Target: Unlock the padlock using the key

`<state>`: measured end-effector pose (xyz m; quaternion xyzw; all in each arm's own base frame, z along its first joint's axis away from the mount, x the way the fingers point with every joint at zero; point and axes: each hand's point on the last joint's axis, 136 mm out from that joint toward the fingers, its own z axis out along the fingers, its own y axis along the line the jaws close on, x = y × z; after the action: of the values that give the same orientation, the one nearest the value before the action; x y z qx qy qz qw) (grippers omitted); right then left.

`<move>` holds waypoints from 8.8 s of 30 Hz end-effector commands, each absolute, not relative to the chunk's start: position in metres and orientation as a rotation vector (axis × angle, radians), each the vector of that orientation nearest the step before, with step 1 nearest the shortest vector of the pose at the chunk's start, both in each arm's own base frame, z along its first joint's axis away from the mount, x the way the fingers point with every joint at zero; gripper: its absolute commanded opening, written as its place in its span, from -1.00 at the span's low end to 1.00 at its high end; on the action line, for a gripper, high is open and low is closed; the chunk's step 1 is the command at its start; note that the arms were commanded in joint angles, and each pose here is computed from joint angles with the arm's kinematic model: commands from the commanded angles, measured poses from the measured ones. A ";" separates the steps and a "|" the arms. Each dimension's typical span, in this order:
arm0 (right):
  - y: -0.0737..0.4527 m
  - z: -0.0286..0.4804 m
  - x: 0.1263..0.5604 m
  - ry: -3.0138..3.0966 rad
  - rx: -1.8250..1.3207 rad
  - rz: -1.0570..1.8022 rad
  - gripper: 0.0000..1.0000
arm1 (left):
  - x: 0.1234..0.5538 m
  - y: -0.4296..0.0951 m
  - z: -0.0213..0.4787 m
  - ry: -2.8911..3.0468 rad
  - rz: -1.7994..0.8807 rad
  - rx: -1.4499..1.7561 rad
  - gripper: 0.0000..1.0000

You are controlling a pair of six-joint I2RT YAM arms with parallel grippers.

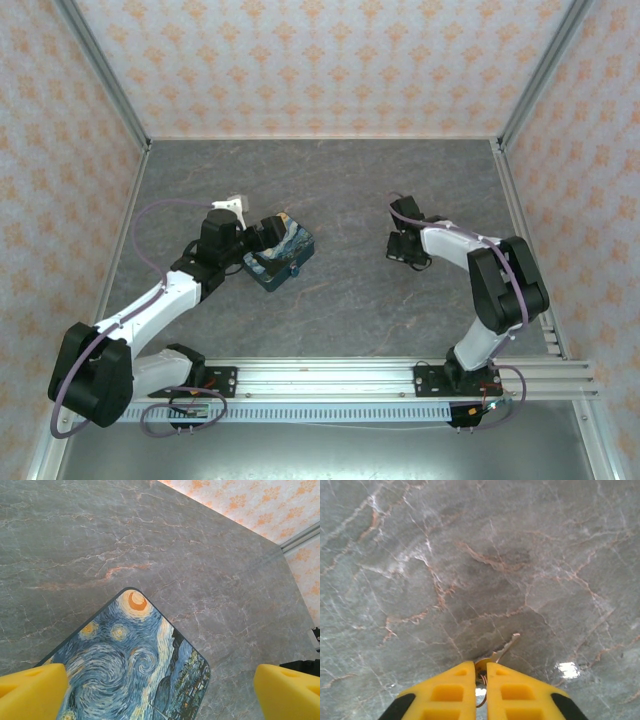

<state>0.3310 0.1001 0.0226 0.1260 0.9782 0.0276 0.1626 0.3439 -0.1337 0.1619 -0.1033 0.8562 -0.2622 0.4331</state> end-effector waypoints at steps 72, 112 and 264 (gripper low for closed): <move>0.274 0.261 0.249 1.372 -1.357 0.002 -1.00 | 0.304 -0.308 0.282 2.219 -1.413 0.116 -0.20; 0.273 0.266 0.247 1.428 -1.249 0.091 -0.60 | 0.309 -0.300 0.280 2.215 -1.296 0.116 -1.00; 0.238 0.263 0.278 1.867 -0.455 0.967 -1.00 | 0.294 -0.080 0.184 2.298 -0.426 -0.662 0.81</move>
<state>0.2724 0.2501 0.2760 -0.1937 0.7487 0.4365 0.4598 0.3178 -0.1174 0.2387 -0.1708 0.8637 -0.2341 0.4124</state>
